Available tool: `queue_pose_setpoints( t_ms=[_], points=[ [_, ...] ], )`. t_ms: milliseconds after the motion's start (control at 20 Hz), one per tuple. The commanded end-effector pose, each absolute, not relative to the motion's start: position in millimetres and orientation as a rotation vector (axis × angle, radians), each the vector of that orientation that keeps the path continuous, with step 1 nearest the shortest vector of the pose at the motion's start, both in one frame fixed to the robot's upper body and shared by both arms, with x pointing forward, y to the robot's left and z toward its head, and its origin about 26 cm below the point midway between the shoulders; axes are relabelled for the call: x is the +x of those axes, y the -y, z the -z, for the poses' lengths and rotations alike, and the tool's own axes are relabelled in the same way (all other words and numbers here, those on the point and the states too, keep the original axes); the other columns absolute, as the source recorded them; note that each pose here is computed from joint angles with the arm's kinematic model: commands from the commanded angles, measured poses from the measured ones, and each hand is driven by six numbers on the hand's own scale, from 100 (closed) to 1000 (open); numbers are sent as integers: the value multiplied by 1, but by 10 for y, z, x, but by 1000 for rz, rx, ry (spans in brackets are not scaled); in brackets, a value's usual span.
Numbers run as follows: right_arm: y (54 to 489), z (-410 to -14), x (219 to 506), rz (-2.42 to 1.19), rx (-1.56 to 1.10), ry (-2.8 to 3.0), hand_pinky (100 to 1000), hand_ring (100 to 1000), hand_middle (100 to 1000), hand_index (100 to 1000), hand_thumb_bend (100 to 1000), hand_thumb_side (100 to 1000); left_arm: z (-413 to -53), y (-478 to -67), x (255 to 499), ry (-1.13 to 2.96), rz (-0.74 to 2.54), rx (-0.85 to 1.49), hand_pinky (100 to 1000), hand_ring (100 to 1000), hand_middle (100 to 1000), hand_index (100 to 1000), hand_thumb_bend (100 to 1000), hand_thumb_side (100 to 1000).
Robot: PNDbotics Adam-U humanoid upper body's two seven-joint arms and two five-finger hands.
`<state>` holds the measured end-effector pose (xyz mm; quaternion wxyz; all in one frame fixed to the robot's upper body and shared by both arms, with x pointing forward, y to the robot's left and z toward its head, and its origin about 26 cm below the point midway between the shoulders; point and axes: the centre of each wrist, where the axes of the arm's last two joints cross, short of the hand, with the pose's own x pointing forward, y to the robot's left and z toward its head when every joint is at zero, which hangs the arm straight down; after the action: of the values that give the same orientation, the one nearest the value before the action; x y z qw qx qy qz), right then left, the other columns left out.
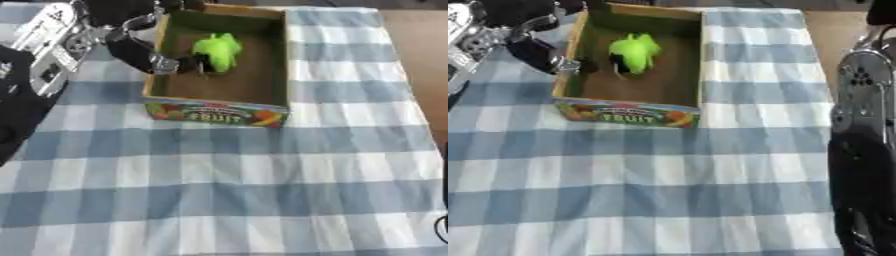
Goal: Pick up objects on the table and place them in the box.
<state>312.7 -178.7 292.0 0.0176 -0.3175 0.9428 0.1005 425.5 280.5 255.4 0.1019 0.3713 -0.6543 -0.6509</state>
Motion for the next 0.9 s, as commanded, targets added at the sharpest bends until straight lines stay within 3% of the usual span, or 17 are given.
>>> queue_pose_setpoints(
  t_ms=[50,100,150,200,300,350,400,450,500,550,600,650,700,900],
  points=[
    [1800,-2988,3096,-297,-982,-2909,416,396,421,558,100,807,-2656,-2857,4309,1866,1948,1163,1000,1000,1000,987,594,988],
    [1796,-2991,3095,-300,-984,-2909,416,396,421,559,100,807,-2655,-2871,4324,1857,1946,1178,1000,1000,1000,991,610,956],
    [1792,-2995,3095,-301,-986,-2908,416,396,421,558,100,807,-2658,-2887,4332,1859,1936,1196,1000,1000,1000,988,597,980],
    [1790,-2997,3094,-302,-988,-2908,415,396,421,559,100,807,-2671,-2896,4333,1877,1918,1215,1000,1000,1000,961,540,886],
    [1792,-3003,3094,-304,-985,-2909,415,396,421,560,100,807,-2796,-2853,4242,2138,1721,1254,953,853,848,789,181,931],
    [1797,-3007,3095,-307,-982,-2909,415,396,421,560,100,807,-2868,-2824,4146,2329,1551,1243,1000,890,879,828,241,929],
    [1800,-3010,3095,-309,-980,-2909,415,395,421,560,100,808,-2908,-2806,4060,2456,1418,1221,512,611,693,683,100,850],
    [1811,-3011,3096,-311,-973,-2911,415,396,421,560,100,808,-2971,-2782,3925,2613,1228,1161,608,670,731,698,100,877],
    [1817,-3012,3097,-311,-968,-2913,415,396,421,560,100,807,-3010,-2763,3803,2702,1101,1103,313,464,582,627,100,773],
    [1833,-3011,3099,-307,-956,-2917,415,395,421,559,100,807,-3045,-2736,3620,2802,952,1005,231,433,556,616,100,751],
    [1846,-3008,3100,-305,-946,-2920,415,395,421,559,100,807,-3102,-2756,3461,2849,839,968,165,395,527,605,100,729],
    [1864,-3003,3102,-302,-933,-2923,415,395,421,559,100,807,-3114,-2690,3262,2919,734,854,184,407,534,606,100,738],
    [1878,-2998,3104,-300,-922,-2926,415,395,421,557,100,807,-3121,-2660,3124,2957,652,761,110,345,488,594,100,712],
    [1979,-2933,3115,-293,-851,-2951,415,395,421,554,100,806,-2933,-2752,3010,3084,255,456,116,330,459,597,100,712]
  ],
)
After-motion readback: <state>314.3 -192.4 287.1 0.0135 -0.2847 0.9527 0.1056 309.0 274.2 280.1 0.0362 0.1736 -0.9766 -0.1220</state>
